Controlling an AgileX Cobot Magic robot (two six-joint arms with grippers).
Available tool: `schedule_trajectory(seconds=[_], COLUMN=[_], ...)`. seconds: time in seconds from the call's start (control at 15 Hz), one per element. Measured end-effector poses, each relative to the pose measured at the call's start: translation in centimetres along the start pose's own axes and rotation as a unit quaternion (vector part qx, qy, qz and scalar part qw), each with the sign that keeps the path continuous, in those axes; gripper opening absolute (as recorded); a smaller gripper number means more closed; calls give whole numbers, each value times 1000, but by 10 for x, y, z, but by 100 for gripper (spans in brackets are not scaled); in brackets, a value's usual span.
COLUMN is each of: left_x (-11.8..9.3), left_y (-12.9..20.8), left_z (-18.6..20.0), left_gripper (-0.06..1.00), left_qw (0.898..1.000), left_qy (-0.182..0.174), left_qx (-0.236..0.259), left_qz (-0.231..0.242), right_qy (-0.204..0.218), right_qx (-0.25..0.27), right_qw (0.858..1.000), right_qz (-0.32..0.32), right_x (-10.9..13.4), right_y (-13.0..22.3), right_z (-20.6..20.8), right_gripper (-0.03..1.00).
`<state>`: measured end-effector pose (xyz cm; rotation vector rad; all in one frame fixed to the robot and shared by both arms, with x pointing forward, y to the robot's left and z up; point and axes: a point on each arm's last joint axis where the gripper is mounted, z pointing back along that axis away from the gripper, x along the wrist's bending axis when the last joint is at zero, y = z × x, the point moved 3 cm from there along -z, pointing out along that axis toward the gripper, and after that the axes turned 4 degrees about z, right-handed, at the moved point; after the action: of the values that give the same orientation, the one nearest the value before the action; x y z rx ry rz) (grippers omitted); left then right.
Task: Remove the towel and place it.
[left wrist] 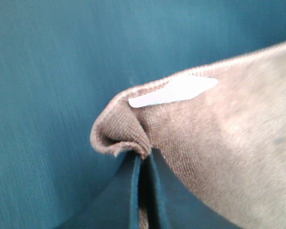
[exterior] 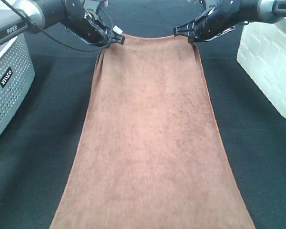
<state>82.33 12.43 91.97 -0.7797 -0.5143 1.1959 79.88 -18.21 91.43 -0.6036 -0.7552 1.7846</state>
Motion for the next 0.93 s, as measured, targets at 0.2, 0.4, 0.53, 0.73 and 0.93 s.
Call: schedule_trajectory(seconds=[0.2,0.4,0.53,0.73,0.93], left_x=[1,3,4,4,6], left_y=[1,14,19,28,38], left_z=[-9,-25,-33,-42,-54], left_gripper=[1,1,1,1,1], left_qw=[1000,999,999,999,998], left_qy=[-3,-5,-6,-8,-9], left_qx=[-27,-33,-43,-45,-56], left_qz=[-9,-11,-11,-11,-10], right_qy=[1,4,5,6,11], right_qx=[-5,-12,-6,-3,-3], right_qw=[1000,1000,1000,1000,1000], right_qz=[0,-1,-3,-11,-21], right_x=[-1,-1,-1,-3,-12], right_y=[3,7,20,32,38], right_z=[-15,-25,-40,-51,-60], right_gripper=[0,0,0,0,0])
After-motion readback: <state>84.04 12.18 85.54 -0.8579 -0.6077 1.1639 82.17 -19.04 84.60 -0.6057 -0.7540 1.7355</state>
